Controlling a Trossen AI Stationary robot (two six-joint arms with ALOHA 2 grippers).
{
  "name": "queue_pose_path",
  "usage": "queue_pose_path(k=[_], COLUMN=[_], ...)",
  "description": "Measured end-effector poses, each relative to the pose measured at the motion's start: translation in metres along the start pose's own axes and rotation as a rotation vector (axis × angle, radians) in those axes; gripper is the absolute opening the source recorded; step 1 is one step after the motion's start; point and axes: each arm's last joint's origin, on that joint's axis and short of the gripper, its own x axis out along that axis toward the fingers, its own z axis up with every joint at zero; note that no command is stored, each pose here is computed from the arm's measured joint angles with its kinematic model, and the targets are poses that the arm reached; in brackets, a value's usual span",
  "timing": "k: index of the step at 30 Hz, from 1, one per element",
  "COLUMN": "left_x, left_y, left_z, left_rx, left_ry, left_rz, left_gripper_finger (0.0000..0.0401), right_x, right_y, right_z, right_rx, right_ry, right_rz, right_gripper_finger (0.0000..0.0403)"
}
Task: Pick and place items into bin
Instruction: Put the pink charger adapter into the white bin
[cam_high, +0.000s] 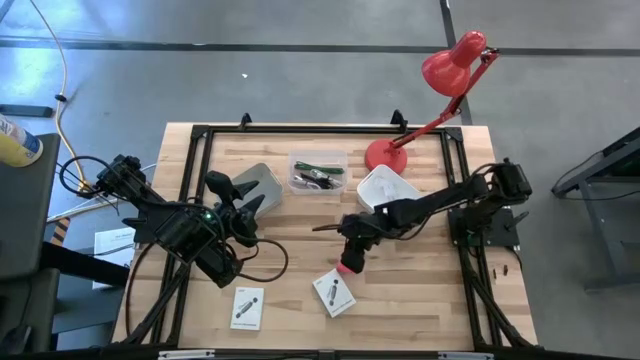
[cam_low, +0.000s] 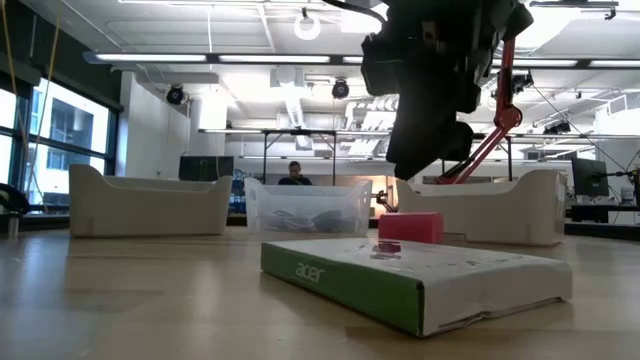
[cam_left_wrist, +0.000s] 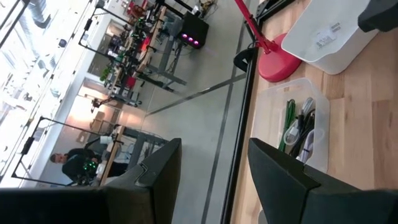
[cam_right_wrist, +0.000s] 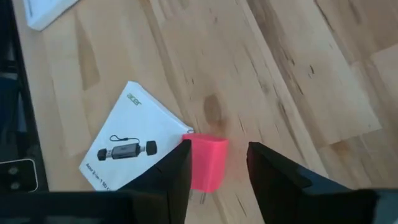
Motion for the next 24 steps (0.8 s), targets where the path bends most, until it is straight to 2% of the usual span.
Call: queue_pose_path(k=[12,19,24], left_x=[0.000,0.000,0.000], left_y=[0.000,-0.001,-0.001], left_z=[0.000,0.000,0.000], left_rx=[-0.001,-0.002,-0.002], left_ry=[0.001,0.011,0.017], left_rz=[-0.003,-0.025,-0.037], left_gripper_finger=[0.0172,0.0172,0.0172], right_x=[0.021,0.043,0.052], right_y=[0.012,0.012,0.011], right_z=[-0.011,-0.025,-0.030], right_rx=[0.037,0.031,0.032], right_ry=[0.023,0.083,0.068], right_rz=[0.036,-0.002,-0.054], right_gripper_finger=[0.0244,0.0252,0.0252])
